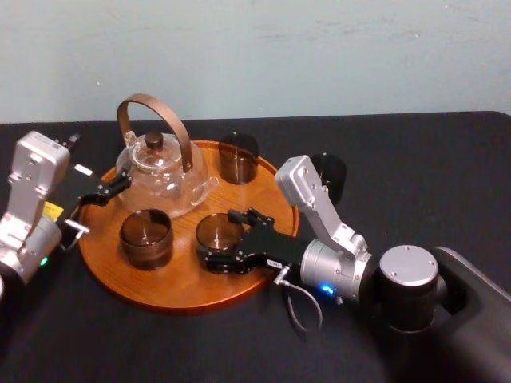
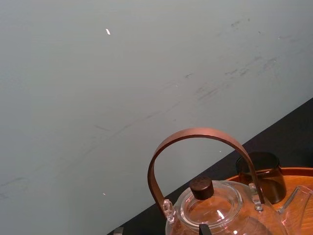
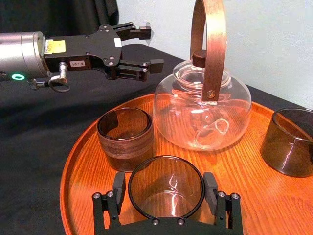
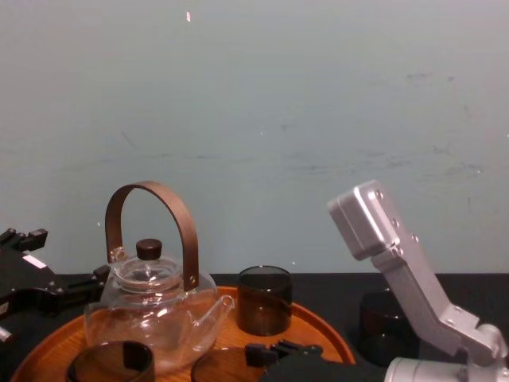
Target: Pick up the glass from the table and place it on the tray.
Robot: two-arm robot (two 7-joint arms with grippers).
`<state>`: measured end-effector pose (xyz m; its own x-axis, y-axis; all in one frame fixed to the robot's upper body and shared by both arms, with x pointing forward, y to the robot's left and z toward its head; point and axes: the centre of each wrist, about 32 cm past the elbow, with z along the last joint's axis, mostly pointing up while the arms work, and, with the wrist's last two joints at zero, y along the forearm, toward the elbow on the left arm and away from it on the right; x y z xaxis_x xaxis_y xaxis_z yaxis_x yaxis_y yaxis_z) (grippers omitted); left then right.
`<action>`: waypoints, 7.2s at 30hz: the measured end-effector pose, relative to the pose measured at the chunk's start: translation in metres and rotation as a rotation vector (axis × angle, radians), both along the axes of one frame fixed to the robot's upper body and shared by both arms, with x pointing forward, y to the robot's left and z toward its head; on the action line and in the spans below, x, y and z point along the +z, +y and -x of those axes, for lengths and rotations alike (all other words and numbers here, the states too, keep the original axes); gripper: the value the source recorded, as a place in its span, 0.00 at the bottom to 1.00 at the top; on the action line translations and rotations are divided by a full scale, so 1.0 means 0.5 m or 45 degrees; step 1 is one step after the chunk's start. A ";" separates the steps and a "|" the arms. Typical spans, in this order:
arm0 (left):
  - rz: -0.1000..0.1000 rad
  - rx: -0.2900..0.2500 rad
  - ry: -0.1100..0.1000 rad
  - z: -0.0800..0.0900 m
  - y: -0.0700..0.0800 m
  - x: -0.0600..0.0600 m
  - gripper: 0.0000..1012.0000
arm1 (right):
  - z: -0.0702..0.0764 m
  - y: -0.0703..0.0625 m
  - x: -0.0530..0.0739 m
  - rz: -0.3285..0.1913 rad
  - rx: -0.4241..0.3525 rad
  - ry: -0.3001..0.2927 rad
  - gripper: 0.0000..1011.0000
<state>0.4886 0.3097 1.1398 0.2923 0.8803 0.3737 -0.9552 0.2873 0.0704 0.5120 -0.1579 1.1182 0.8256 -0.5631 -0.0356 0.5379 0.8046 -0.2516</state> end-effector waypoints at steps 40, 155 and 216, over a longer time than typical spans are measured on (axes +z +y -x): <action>0.000 0.000 0.000 0.000 0.000 0.000 0.99 | 0.102 -0.134 0.068 -0.135 -0.087 -0.162 0.99; 0.000 0.000 0.000 0.000 0.000 0.000 0.99 | -0.104 -0.230 0.004 0.036 -0.421 -0.048 0.99; 0.000 0.000 0.000 0.000 0.000 0.000 0.99 | -0.083 -0.142 0.062 -0.048 -0.178 -0.140 0.87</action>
<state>0.4886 0.3097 1.1398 0.2922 0.8803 0.3737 -0.9553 0.2873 0.0703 0.5534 -0.2289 1.1492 0.7393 -0.6728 0.0275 0.6680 0.7276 -0.1563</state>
